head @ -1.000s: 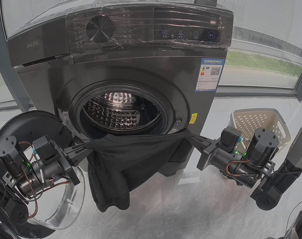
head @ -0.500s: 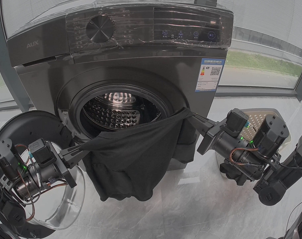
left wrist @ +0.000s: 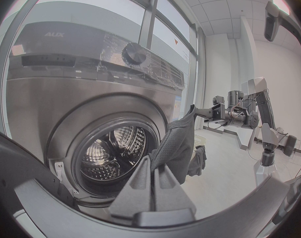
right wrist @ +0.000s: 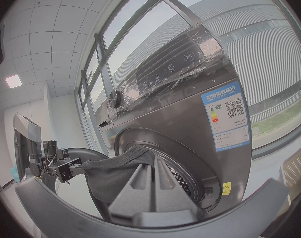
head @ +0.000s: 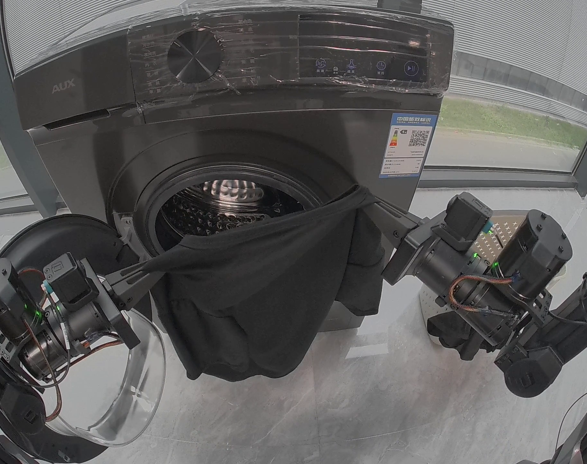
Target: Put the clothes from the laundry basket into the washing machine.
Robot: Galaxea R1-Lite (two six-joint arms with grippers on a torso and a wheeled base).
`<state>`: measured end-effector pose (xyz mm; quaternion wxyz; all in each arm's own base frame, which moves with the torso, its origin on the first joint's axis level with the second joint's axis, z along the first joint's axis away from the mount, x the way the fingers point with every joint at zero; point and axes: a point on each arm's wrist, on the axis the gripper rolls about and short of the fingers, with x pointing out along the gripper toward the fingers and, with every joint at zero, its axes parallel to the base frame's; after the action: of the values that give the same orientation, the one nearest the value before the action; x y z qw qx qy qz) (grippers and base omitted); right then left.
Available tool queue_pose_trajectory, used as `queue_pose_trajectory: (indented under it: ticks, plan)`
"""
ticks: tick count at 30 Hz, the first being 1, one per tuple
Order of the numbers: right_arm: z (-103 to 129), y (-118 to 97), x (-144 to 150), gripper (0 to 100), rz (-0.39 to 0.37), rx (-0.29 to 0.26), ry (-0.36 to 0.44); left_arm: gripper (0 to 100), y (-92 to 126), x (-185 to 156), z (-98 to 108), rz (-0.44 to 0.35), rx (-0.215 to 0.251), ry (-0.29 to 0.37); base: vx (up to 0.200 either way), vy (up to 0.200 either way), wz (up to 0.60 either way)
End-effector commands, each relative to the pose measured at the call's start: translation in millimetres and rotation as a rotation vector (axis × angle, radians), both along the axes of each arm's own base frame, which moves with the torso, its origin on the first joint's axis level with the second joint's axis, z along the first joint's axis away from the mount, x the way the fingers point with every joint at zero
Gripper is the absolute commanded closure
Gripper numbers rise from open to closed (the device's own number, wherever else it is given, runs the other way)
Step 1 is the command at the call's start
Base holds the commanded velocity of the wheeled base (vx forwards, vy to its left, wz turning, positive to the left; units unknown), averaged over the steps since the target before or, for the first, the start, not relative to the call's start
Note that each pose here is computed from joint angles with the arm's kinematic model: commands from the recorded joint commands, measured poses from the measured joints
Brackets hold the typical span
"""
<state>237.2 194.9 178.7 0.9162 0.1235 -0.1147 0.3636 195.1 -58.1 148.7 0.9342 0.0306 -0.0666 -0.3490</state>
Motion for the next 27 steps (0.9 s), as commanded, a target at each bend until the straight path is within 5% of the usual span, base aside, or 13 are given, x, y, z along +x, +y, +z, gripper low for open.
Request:
queue_pose_trajectory:
  ticks: [1, 27]
  plan:
    - [3.7, 0.4, 0.9, 100, -0.008, 0.011, -0.011, 100, 1.7, -1.1, 6.6, 0.009, -0.010, -0.029, 0.000, 0.000, 0.00]
    - [-6.3, -3.8, -7.1, 100, -0.020, -0.016, 0.032, 100, 2.9, 2.4, 18.0, 0.020, -0.029, -0.078, 0.000, 0.000, 0.00]
